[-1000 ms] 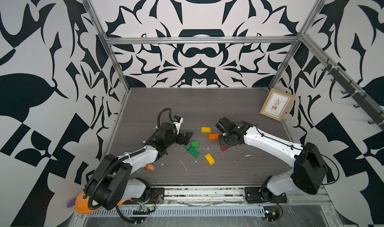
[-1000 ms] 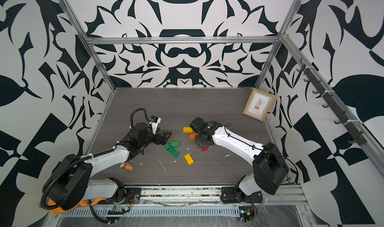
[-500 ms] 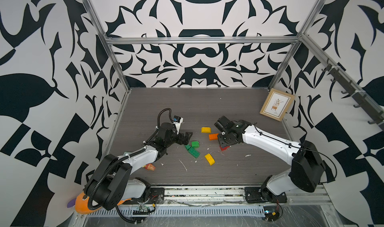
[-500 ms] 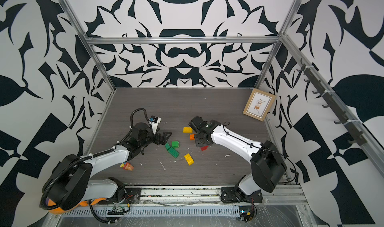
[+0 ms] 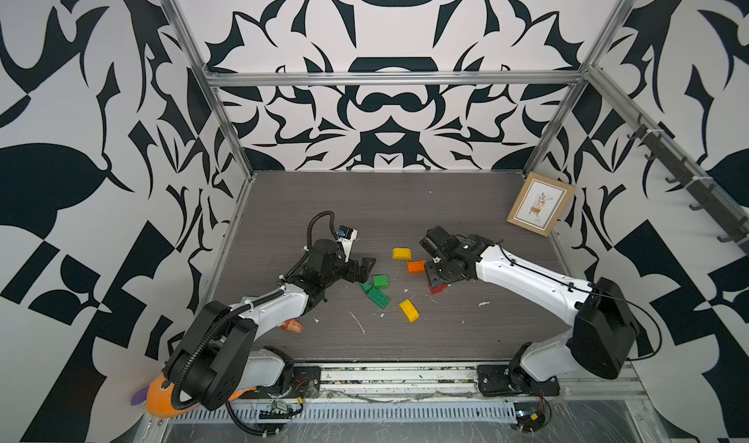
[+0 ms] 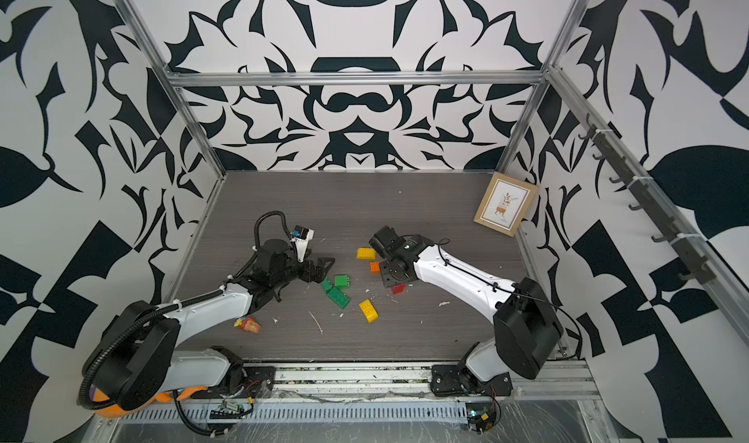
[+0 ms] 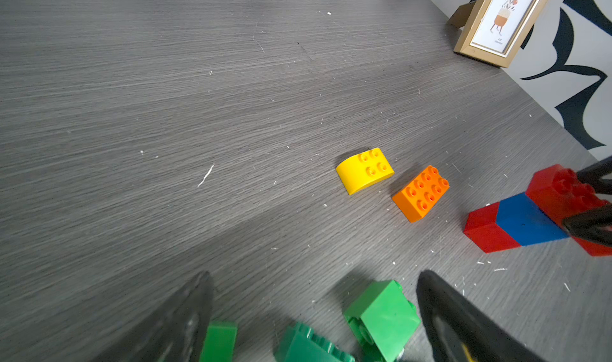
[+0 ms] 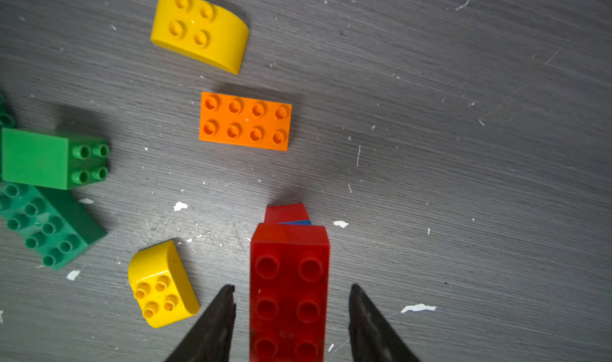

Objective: Assemble an ice cream with lego
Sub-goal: Assemble the lego brick with the lego brick.

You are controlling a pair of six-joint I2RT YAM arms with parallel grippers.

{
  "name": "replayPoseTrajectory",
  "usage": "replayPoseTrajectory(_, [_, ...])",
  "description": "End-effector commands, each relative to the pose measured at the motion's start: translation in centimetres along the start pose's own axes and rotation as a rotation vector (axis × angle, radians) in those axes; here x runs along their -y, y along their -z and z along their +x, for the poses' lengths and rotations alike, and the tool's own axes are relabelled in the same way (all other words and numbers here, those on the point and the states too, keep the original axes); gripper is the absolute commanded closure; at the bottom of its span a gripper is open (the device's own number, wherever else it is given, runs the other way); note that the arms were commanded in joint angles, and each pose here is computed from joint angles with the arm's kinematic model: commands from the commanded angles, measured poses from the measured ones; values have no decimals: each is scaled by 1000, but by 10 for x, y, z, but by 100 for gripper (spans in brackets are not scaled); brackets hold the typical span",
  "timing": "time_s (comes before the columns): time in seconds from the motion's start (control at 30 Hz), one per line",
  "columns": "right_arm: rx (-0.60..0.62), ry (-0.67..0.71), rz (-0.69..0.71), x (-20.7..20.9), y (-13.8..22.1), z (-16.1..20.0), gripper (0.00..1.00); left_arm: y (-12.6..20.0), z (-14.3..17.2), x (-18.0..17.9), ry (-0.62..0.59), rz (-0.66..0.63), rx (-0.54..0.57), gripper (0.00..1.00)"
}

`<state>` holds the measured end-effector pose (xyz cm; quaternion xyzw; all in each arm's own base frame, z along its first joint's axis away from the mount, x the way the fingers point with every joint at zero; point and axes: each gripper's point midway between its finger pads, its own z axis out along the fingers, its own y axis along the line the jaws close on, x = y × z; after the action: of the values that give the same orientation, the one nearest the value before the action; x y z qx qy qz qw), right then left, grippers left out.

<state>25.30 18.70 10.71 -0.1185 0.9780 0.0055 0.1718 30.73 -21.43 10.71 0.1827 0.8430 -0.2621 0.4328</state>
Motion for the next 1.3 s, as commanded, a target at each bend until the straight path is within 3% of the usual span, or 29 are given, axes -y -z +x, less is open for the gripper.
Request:
replayPoseTrajectory(0.0, [42, 0, 16, 5, 9, -9, 48, 2, -8, 0, -10, -4, 15, 1])
replayPoseTrajectory(0.17, [21, 18, 28, 4, 3, -9, 56, 2, -8, 0, -12, -4, 16, 1])
replayPoseTrajectory(0.33, [25, 25, 39, 7, 5, -8, 75, 2, -8, 0, -11, -6, 16, 1])
replayPoseTrajectory(0.4, [22, 42, 32, 6, 4, -6, 77, 2, -9, 1, -12, -4, 17, 1])
replayPoseTrajectory(0.67, [-31, 125, 32, 10, -2, 8, 81, 2, -8, 0, -12, -6, 14, 1])
replayPoseTrajectory(0.9, [-40, 81, -105, 2, -4, 18, 83, 2, -8, 0, -13, -7, 13, 1])
replayPoseTrajectory(1.07, [-58, 44, -128, 1, -12, 31, 85, 2, -8, 1, -13, -4, 14, 1])
replayPoseTrajectory(1.27, [-141, 44, 57, 31, -19, 45, 89, 2, -8, 1, -13, -4, 14, 1])
